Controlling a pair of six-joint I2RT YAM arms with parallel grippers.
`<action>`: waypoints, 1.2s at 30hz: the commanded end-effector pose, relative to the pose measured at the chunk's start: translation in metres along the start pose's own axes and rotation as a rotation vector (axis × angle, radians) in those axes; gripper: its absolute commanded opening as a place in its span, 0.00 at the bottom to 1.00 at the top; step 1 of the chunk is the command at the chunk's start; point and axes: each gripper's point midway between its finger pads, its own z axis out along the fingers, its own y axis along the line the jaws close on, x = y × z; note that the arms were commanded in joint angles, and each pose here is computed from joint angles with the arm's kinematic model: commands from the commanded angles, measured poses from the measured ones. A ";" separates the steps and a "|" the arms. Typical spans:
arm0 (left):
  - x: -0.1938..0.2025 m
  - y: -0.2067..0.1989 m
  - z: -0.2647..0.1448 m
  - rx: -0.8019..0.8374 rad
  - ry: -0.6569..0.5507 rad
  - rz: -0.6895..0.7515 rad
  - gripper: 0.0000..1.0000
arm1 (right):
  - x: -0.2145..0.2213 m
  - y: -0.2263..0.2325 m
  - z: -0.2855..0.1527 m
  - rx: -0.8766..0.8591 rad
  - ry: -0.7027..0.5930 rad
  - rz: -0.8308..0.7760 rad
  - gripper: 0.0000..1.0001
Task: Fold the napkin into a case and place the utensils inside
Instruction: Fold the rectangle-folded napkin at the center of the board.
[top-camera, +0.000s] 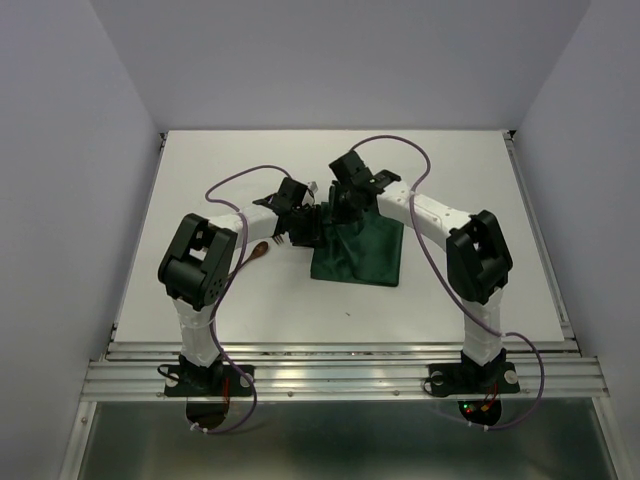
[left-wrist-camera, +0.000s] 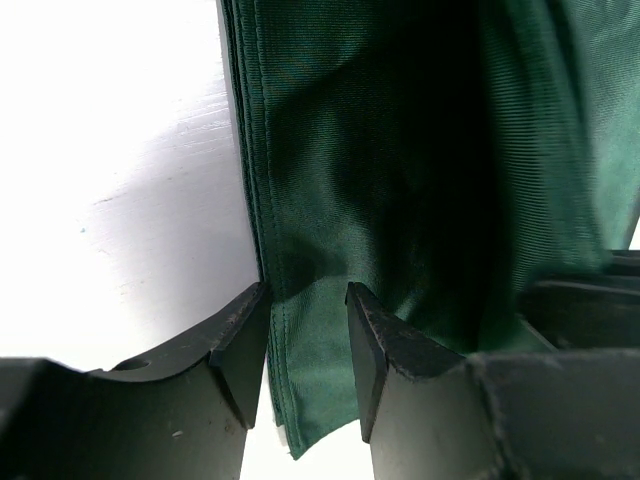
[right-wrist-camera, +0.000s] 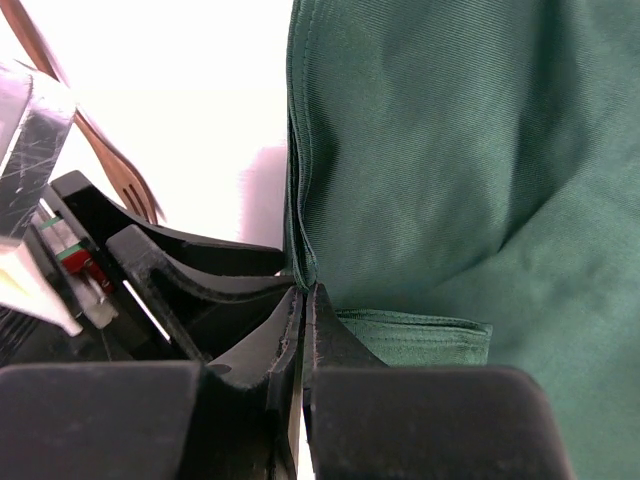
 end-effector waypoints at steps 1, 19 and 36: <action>0.018 0.005 -0.007 -0.027 0.042 0.001 0.47 | -0.014 0.021 -0.005 -0.054 -0.038 -0.004 0.01; -0.010 0.026 -0.055 -0.042 -0.057 -0.076 0.47 | 0.004 0.012 0.001 -0.058 -0.002 -0.016 0.01; 0.019 0.028 -0.012 0.011 0.049 -0.110 0.42 | 0.000 0.022 -0.002 -0.095 0.002 -0.006 0.01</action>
